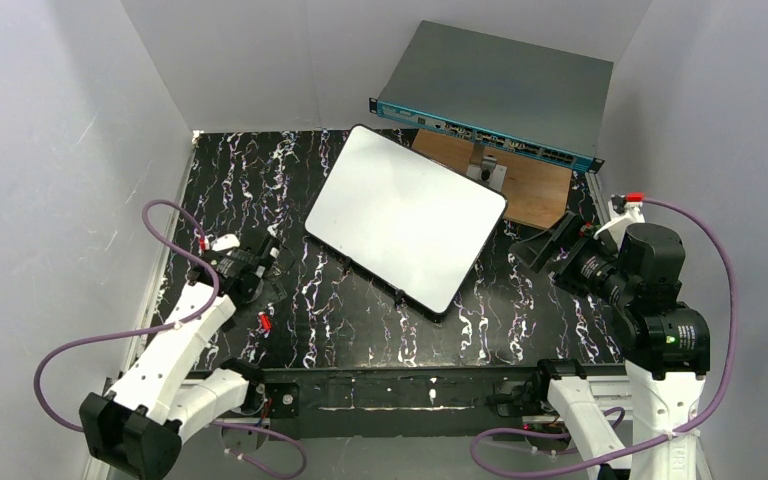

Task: Write a sentence on the whiteboard
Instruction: Open the whiteboard marker at the center of the board.

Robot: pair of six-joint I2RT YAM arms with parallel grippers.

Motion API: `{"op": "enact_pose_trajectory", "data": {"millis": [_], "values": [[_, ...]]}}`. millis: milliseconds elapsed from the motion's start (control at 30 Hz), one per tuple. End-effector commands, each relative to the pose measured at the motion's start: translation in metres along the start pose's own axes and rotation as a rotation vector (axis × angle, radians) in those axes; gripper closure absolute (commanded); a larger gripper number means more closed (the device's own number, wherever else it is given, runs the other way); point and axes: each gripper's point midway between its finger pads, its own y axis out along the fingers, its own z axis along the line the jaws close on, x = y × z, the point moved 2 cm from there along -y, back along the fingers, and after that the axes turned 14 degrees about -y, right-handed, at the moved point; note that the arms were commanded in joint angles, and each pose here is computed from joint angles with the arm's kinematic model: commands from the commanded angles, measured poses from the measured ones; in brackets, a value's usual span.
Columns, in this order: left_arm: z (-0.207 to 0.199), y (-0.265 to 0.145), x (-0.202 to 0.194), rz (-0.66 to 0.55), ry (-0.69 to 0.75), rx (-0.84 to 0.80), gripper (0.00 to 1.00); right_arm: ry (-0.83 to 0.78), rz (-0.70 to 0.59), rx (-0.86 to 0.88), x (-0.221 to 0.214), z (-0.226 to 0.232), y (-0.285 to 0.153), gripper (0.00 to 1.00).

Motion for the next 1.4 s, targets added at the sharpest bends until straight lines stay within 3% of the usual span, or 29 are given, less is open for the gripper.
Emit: {"op": "enact_pose_trajectory", "data": {"millis": [0,167,333,533,767,1000,1067,1133,1167,1233,1367], "values": [[-0.012,0.034,-0.004,-0.011,-0.096,-0.04,0.18,-0.029,-0.017,0.026,0.0,0.005,-0.009,0.02],[-0.015,0.074,-0.016,-0.013,-0.114,-0.081,0.23,-0.025,-0.009,0.025,-0.005,0.004,-0.011,0.02],[-0.024,0.098,-0.03,0.044,-0.108,-0.108,0.4,-0.035,-0.005,0.009,-0.007,0.001,-0.012,0.02],[-0.029,0.106,-0.029,0.054,-0.089,-0.085,0.44,-0.043,-0.004,-0.017,-0.008,-0.003,-0.012,0.02],[-0.018,0.121,-0.058,0.18,-0.178,0.049,0.5,-0.047,-0.002,-0.025,-0.005,-0.005,-0.008,0.02],[-0.025,0.125,-0.056,0.15,-0.222,-0.015,0.54,-0.052,0.013,-0.044,-0.005,-0.008,-0.006,0.02],[-0.032,0.127,-0.059,0.165,-0.23,-0.049,0.61,-0.051,0.018,-0.045,-0.005,-0.008,-0.005,0.02],[-0.035,0.129,-0.064,0.185,-0.227,-0.063,0.85,-0.049,0.026,-0.047,-0.005,-0.008,-0.005,0.02],[-0.031,0.129,-0.064,0.182,-0.235,-0.044,0.91,-0.049,0.031,-0.048,-0.005,-0.009,-0.004,0.02],[-0.024,0.13,-0.066,0.169,-0.296,-0.009,0.93,-0.052,0.039,-0.052,-0.005,-0.009,-0.004,0.02],[-0.02,0.133,-0.07,0.141,-0.382,-0.032,0.77,-0.056,0.049,-0.06,-0.005,-0.01,-0.006,0.02]]}}
